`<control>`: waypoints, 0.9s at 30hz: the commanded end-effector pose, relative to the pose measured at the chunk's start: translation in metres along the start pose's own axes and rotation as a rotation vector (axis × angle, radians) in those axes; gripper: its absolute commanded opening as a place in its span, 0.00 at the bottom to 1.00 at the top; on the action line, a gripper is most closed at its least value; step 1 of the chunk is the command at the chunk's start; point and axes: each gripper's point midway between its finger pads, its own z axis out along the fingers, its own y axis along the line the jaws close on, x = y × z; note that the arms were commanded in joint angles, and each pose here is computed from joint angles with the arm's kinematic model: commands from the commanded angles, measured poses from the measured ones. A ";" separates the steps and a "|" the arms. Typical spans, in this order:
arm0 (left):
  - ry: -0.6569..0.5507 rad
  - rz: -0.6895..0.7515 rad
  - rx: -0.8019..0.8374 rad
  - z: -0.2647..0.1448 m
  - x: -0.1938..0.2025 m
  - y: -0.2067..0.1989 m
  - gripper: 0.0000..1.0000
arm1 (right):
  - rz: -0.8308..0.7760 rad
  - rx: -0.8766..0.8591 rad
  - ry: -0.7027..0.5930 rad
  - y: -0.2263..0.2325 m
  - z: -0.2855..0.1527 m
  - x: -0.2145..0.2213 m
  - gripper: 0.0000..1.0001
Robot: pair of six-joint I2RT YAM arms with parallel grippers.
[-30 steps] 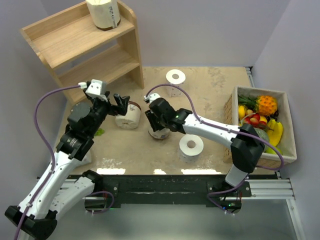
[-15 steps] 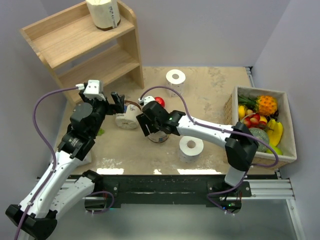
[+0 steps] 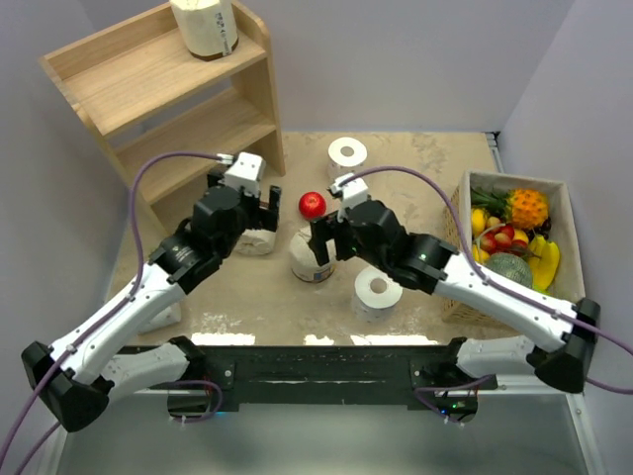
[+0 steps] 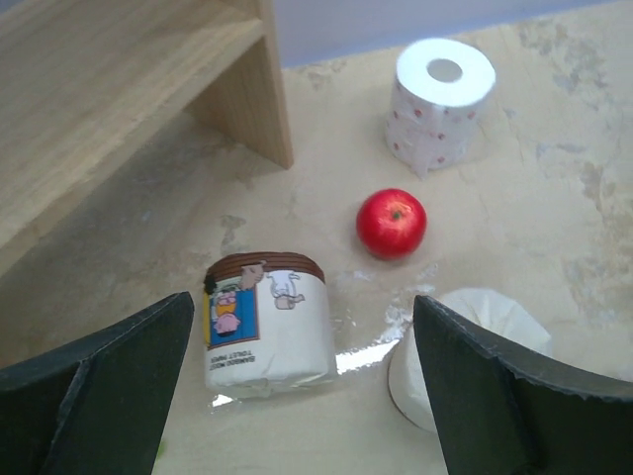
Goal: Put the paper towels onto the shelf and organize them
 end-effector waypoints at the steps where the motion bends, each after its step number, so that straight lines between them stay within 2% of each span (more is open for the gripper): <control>1: 0.056 0.132 0.031 0.003 0.003 -0.030 0.97 | 0.049 0.093 -0.143 -0.034 -0.044 -0.015 0.89; 5: 0.145 0.239 0.154 0.003 0.030 -0.085 0.96 | 0.087 0.203 -0.276 -0.068 -0.085 -0.030 0.90; 10: 0.236 0.268 0.352 0.007 0.064 -0.141 0.96 | 0.136 0.222 -0.387 -0.084 -0.122 -0.044 0.90; 15: 0.297 0.286 0.407 0.013 0.082 -0.160 0.93 | 0.152 0.229 -0.426 -0.092 -0.137 -0.045 0.90; 27: 0.385 0.270 0.450 0.014 0.114 -0.171 0.89 | 0.144 0.265 -0.430 -0.099 -0.139 -0.044 0.90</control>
